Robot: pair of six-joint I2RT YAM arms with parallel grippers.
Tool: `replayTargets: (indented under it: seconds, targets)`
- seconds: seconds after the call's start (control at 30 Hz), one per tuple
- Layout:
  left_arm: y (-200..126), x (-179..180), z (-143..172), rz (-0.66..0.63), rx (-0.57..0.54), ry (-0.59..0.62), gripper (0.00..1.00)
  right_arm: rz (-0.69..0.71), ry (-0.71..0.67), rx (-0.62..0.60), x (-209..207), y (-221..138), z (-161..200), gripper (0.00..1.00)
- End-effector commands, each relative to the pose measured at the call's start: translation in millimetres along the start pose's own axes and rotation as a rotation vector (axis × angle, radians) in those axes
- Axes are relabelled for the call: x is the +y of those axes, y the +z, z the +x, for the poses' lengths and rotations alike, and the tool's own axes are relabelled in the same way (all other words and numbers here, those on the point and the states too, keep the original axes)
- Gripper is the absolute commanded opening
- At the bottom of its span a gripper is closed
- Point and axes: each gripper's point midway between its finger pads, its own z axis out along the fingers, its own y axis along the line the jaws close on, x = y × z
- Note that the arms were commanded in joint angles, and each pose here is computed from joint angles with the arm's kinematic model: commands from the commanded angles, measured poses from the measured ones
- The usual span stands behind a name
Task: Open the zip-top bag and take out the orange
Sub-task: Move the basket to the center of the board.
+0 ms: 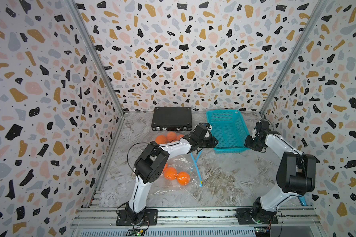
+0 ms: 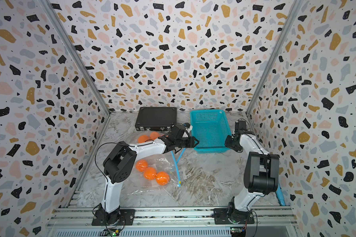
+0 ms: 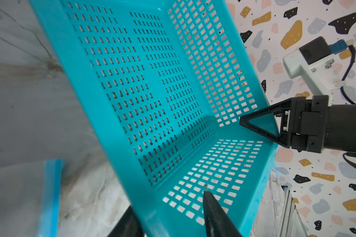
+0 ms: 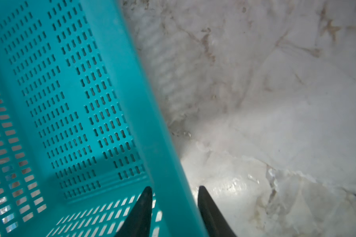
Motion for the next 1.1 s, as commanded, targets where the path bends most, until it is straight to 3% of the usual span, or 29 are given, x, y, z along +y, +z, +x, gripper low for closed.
replayTargets:
  seconds: [0.0, 0.1, 0.2, 0.33, 0.4, 0.43, 0.47, 0.57, 0.73, 0.9, 1.07]
  targets:
    - [-16.6, -30.4, -6.6, 0.083, -0.084, 0.017, 0.46, -0.025, 0.012, -0.014, 3.4, -16.6, 15.2, 0.38]
    - [-20.3, -35.3, 7.8, 0.112, -0.081, 0.0, 0.46, -0.019, 0.023, -0.026, -1.5, -26.6, 31.1, 0.35]
    - [-22.9, -43.5, 22.1, 0.086, -0.074, 0.033, 0.51, 0.033, 0.041, -0.051, -13.0, -40.5, 39.9, 0.43]
    - [-35.6, -33.7, 30.5, 0.014, -0.081, -0.002, 0.73, 0.056, 0.065, -0.036, -18.5, -45.5, 49.4, 0.65]
    - [-48.0, -24.4, 30.5, -0.037, -0.108, -0.012, 0.81, 0.077, 0.063, -0.034, -21.8, -49.6, 50.6, 0.7]
    - [-54.8, -21.2, 30.5, -0.057, -0.12, -0.015, 0.95, 0.088, 0.057, -0.041, -23.3, -53.8, 50.0, 0.7]
    - [-60.0, -20.3, 31.1, -0.061, -0.126, -0.02, 0.99, 0.092, 0.058, -0.051, -24.0, -58.3, 49.5, 0.7]
    - [-84.9, -22.0, 34.2, -0.056, -0.155, -0.034, 0.99, 0.046, 0.058, -0.114, -15.9, -79.2, 48.1, 0.7]
    - [-152.1, -31.8, 50.4, 0.016, -0.221, -0.065, 0.99, -0.187, 0.006, -0.252, 33.3, -123.9, 59.1, 0.64]
    - [-195.8, -34.7, 97.1, 0.109, -0.15, -0.124, 0.99, -0.384, -0.08, -0.261, 79.5, -142.1, 94.3, 0.58]
    - [-218.4, -24.2, 139.4, 0.214, -0.118, -0.365, 0.99, -0.474, -0.189, -0.216, 113.3, -139.1, 124.1, 0.56]
